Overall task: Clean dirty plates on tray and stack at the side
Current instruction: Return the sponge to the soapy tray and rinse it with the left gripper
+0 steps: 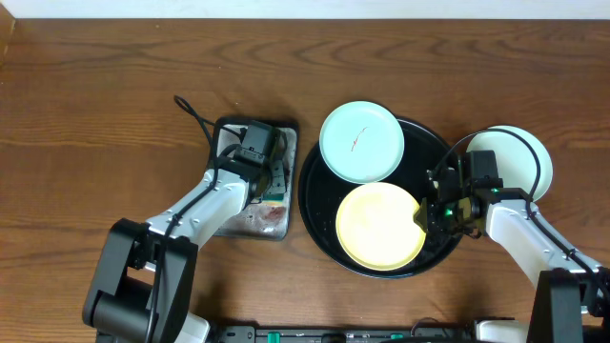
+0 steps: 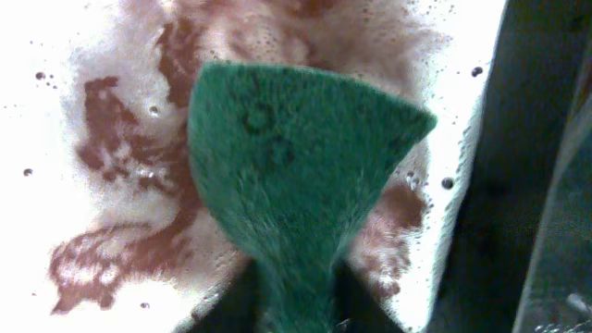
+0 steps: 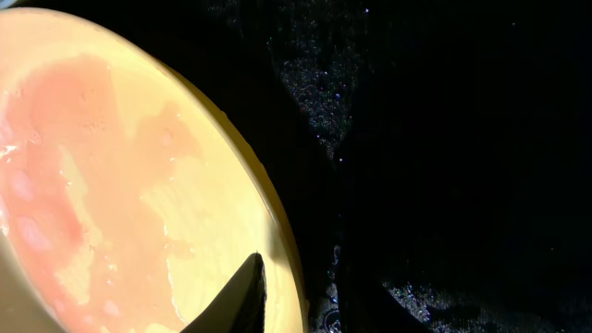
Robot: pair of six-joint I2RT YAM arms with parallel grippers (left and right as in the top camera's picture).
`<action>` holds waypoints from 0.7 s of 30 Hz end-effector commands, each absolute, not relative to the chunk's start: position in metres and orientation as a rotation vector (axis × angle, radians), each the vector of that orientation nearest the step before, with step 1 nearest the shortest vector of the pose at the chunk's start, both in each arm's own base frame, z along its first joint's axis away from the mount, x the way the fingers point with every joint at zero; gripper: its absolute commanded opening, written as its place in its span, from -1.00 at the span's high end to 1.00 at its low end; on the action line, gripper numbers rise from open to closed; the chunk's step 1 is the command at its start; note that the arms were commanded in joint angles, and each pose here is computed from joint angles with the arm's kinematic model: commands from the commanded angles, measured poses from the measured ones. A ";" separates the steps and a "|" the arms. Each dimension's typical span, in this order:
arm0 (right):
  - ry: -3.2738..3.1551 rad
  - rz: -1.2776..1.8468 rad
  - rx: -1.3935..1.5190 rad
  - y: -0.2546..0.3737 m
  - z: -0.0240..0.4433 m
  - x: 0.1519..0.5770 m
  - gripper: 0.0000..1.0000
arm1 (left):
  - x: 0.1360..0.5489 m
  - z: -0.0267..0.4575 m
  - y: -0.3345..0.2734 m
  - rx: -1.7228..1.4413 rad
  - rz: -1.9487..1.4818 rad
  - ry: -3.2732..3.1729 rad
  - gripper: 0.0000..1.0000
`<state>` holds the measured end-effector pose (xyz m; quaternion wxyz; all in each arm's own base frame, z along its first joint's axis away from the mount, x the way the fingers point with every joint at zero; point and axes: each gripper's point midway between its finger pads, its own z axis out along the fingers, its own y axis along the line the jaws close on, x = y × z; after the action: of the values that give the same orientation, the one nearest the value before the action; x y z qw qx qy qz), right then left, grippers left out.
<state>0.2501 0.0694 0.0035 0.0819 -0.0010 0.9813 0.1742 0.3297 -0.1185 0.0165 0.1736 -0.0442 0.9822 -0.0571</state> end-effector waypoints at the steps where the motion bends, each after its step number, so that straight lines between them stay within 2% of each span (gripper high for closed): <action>1: 2.942 0.523 -0.017 0.071 0.001 0.247 0.51 | 0.333 0.022 -0.116 -0.083 -0.132 2.785 -0.07; 2: 2.942 0.522 -0.017 0.071 0.001 0.247 0.50 | 0.331 0.021 -0.115 -0.083 -0.126 2.797 -0.20; 6: 2.938 0.522 -0.018 0.071 0.001 0.248 0.48 | 0.316 0.018 -0.111 -0.108 -0.110 2.857 -0.34; 11: 2.927 0.521 -0.021 0.071 0.001 0.250 0.49 | 0.309 0.015 -0.108 -0.125 -0.095 2.886 -0.37; 17: 2.945 0.530 -0.017 0.072 0.001 0.246 0.79 | 0.305 0.012 -0.107 -0.125 -0.089 2.897 -0.37; 19: 2.959 0.531 -0.013 0.072 0.000 0.242 0.98 | 0.304 0.011 -0.106 -0.125 -0.086 2.902 -0.37; 21: 2.962 0.552 -0.014 0.074 0.001 0.241 0.97 | 0.302 0.010 -0.106 -0.125 -0.083 2.906 -0.37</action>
<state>0.2466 0.0696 0.0029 0.0749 -0.0017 0.9818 0.1746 0.3053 -0.1092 0.0101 0.1208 -0.0394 0.9913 -0.0334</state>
